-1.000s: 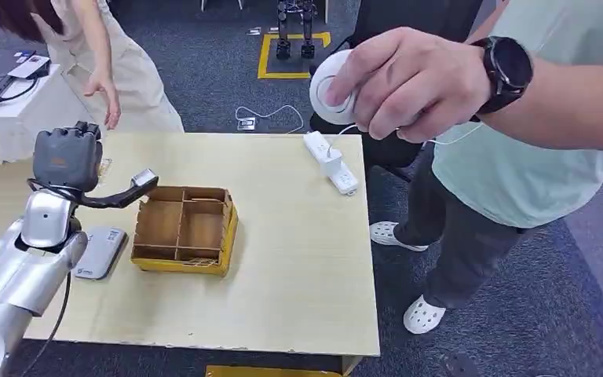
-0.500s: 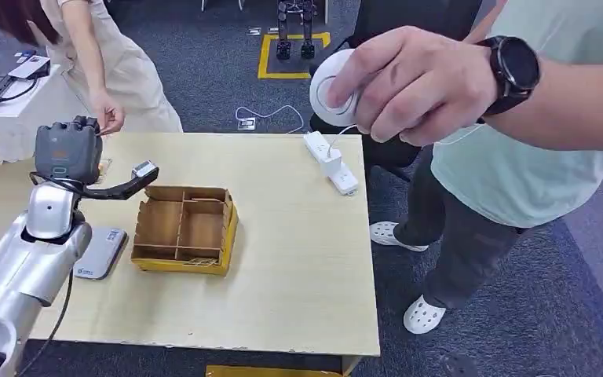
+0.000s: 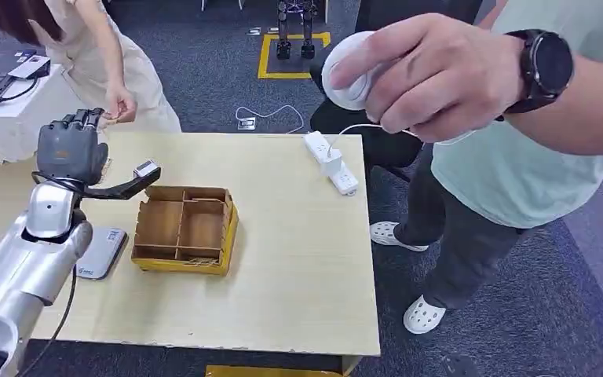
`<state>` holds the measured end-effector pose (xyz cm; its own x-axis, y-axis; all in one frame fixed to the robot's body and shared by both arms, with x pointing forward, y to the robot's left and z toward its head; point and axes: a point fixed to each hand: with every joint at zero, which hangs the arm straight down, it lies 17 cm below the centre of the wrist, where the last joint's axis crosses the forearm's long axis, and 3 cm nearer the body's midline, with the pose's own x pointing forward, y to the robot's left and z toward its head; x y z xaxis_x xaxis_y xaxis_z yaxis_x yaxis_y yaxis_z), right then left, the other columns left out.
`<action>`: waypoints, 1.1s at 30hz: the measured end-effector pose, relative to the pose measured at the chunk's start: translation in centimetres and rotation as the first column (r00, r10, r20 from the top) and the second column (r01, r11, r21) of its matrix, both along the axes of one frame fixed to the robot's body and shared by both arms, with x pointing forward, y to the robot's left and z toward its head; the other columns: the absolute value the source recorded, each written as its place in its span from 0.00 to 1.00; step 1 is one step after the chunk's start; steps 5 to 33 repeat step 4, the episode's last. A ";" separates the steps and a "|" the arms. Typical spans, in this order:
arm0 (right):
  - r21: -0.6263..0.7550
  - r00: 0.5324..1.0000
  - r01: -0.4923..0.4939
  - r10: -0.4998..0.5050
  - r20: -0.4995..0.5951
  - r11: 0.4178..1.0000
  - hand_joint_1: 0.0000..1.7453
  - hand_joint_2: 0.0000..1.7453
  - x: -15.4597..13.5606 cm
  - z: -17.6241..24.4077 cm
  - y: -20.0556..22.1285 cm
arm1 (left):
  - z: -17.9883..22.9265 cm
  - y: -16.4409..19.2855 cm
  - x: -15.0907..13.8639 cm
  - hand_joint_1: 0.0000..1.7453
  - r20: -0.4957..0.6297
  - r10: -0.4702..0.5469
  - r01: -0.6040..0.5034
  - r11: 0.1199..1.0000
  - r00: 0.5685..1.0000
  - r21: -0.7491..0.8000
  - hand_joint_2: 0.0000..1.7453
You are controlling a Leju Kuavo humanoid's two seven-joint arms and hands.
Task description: Pass the card to the sensor for recognition and then transmit it.
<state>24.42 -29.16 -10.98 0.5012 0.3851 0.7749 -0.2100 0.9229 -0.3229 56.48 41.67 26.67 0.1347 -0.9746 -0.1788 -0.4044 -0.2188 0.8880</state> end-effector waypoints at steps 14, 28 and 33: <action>0.001 1.000 0.003 -0.003 -0.002 1.000 0.00 1.00 -0.1 0.0 0.0 | -0.2 -0.4 0.1 0.00 -0.010 -0.040 0.039 0.998 0.999 -0.056 1.00; 0.001 1.000 0.003 -0.003 -0.002 1.000 0.00 1.00 -0.1 0.0 0.0 | -0.2 -0.4 0.1 0.00 -0.010 -0.040 0.039 0.998 0.999 -0.056 1.00; 0.001 1.000 0.003 -0.003 -0.002 1.000 0.00 1.00 -0.1 0.0 0.0 | -0.2 -0.4 0.1 0.00 -0.010 -0.040 0.039 0.998 0.999 -0.056 1.00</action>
